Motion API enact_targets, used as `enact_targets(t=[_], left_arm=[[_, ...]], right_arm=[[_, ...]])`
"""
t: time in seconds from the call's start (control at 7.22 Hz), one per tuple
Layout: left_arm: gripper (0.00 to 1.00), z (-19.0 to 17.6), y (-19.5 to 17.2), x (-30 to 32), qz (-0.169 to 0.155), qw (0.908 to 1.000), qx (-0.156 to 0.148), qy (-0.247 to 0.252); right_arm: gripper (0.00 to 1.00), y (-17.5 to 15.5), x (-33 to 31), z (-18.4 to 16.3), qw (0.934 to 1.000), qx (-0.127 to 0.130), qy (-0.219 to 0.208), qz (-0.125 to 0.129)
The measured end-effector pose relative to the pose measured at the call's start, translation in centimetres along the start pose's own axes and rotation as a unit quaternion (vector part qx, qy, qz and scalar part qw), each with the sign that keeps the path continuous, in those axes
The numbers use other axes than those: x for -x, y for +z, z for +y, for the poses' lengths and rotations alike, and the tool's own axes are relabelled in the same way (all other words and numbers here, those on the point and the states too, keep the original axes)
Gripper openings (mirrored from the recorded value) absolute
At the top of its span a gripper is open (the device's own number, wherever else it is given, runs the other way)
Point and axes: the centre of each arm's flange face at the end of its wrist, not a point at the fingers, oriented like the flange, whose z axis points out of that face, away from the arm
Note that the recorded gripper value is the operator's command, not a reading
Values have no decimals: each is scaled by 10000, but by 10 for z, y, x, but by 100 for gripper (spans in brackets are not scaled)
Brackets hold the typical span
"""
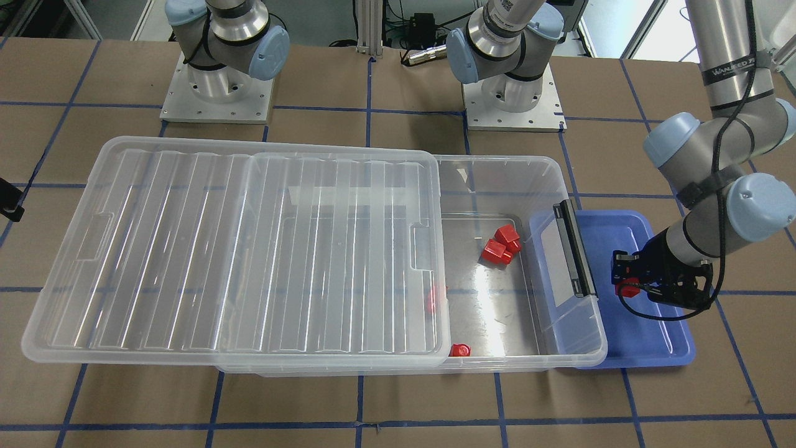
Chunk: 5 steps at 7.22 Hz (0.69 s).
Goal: Place red block in blue tray from box
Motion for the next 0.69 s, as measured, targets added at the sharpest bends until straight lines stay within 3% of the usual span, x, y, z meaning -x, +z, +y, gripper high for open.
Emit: enact_targets(t=[0.14,0.28,0.55,0.69], left_arm=[[100,1,10,1,24,10000,49,-2],[100,0,5,1,-26,10000,30,1],[100,-2,-44,-9,-29,10000,58,-8],[100,-2,-88,-26,58,9998,176,-83]], right_arm=[[100,13,-2,-6,10000,36,-18,-45],[100,26,-1,-7,9999,110,-51,-93],[100,42,3,-6,9995,246,-78,-160],[100,44,7,-5,9995,258,-103,-167]])
